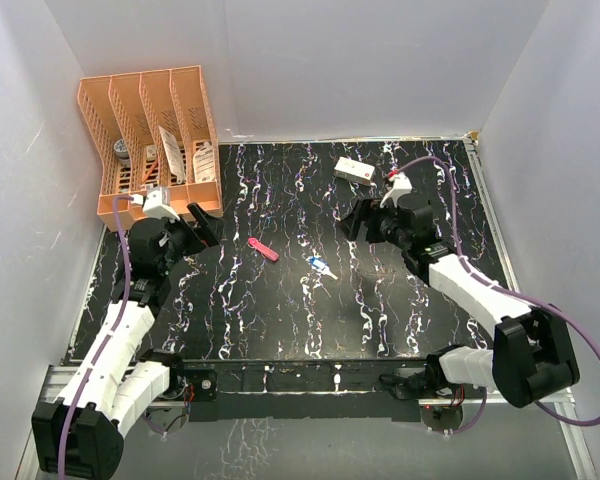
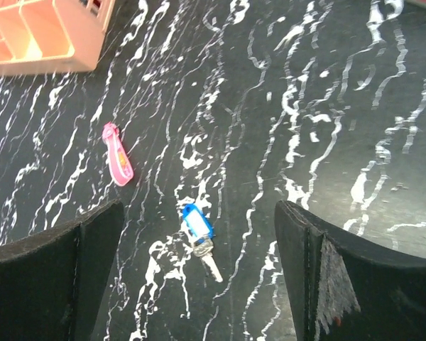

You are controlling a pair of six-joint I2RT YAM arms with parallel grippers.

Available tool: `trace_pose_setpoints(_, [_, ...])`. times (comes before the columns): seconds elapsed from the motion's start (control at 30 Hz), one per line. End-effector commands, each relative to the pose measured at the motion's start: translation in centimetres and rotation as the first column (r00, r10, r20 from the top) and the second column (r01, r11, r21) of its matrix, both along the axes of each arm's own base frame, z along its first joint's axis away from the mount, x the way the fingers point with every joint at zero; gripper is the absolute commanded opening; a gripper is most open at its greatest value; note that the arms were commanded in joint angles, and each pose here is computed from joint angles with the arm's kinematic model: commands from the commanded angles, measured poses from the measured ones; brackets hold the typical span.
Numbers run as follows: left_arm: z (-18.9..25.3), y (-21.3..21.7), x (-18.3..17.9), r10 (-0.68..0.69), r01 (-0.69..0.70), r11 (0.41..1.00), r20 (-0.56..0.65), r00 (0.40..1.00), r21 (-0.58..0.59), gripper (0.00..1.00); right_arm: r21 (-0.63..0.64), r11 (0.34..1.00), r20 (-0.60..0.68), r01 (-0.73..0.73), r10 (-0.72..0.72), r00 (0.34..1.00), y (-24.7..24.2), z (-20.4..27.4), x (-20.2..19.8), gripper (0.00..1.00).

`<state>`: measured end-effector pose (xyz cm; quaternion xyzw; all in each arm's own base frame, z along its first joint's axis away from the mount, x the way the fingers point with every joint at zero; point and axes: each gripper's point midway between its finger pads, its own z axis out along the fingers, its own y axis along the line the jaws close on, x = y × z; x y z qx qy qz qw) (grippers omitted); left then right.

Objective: Put the keys on the keyring

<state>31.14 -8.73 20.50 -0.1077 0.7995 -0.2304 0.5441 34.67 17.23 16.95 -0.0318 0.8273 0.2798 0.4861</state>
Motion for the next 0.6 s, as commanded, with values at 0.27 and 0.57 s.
trace_pose_setpoints(0.27, [-1.8,-0.2,-0.4,0.044,-0.050,0.995,-0.064,0.997,-0.092,0.95,-0.093,0.947,0.013,-0.307,0.309,0.951,13.3,-2.0,-1.9,0.83])
trace_pose_setpoints(0.57, [-2.3,-0.3,-0.3,0.040,-0.046,0.995,-0.068,0.997,-0.088,0.96,-0.262,0.885,0.017,-0.385,0.404,0.915,21.0,-5.4,-1.2,0.84])
